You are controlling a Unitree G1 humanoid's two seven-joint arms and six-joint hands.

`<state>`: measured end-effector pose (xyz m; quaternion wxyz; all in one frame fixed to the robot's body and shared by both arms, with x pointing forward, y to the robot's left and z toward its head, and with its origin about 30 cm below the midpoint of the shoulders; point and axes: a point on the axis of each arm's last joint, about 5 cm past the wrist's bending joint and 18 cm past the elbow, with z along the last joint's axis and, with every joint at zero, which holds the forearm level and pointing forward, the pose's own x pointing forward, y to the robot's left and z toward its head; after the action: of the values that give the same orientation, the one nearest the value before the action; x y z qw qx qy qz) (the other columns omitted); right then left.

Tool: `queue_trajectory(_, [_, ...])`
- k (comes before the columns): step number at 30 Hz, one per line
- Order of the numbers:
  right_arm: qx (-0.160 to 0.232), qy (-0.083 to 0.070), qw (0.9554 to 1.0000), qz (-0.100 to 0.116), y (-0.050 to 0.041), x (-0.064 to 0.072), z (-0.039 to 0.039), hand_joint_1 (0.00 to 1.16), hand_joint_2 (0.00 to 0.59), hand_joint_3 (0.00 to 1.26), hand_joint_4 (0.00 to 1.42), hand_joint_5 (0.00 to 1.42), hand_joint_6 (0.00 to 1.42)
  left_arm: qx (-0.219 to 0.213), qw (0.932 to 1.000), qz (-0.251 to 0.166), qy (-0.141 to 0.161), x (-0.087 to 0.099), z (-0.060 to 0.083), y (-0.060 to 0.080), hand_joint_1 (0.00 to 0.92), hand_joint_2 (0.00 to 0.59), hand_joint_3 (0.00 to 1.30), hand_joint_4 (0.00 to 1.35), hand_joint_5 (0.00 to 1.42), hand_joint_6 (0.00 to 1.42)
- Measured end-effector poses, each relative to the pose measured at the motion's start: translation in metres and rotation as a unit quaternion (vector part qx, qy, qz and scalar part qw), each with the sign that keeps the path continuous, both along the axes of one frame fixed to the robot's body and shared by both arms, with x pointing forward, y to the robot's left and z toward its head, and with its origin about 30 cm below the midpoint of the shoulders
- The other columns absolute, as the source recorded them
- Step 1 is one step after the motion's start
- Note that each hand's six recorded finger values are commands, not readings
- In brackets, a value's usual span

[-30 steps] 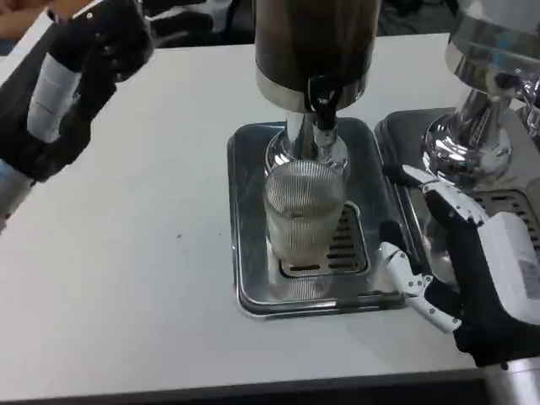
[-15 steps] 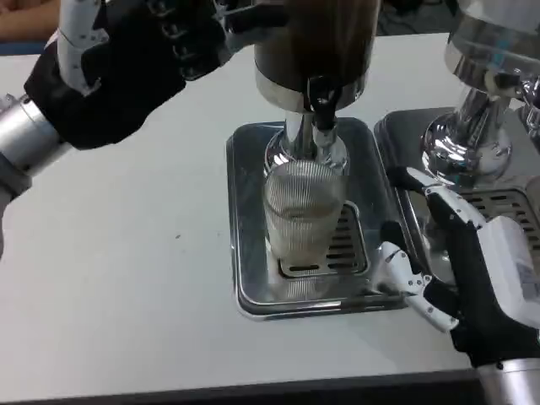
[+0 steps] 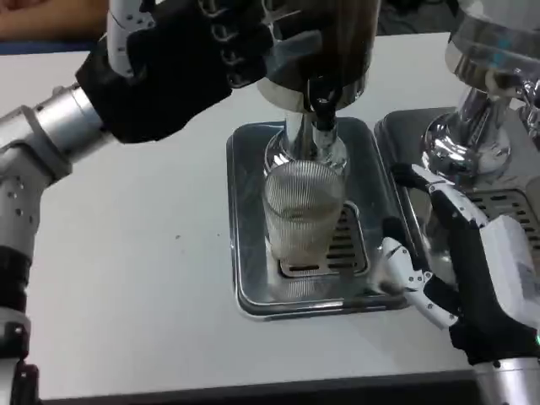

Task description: Grasp the cup under the faucet to collect the drink, then remove the cup.

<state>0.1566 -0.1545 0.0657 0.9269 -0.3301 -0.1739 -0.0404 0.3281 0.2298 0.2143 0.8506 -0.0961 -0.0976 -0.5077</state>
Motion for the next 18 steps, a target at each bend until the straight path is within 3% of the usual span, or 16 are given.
queue_trajectory(4, [0.006,-0.004,1.0000,-0.005,0.0019,0.000,-0.0003,0.37,0.470,0.27,0.28,0.23,0.23,0.005,0.9999,-0.007,0.006,0.002,-0.003,-0.005,0.000,0.046,0.03,0.00,0.08,0.02])
queue_trajectory(13, [0.017,-0.011,0.9997,-0.012,0.0068,-0.001,-0.0013,0.36,0.470,0.27,0.30,0.23,0.23,0.047,0.9983,0.011,-0.034,0.004,-0.005,-0.012,0.000,0.049,0.04,0.00,0.08,0.01])
queue_trajectory(18, [0.017,-0.010,0.9997,-0.015,0.0071,-0.003,-0.0027,0.36,0.470,0.27,0.30,0.23,0.23,0.063,0.9974,0.018,-0.031,0.005,-0.010,-0.012,0.000,0.049,0.04,0.00,0.08,0.01])
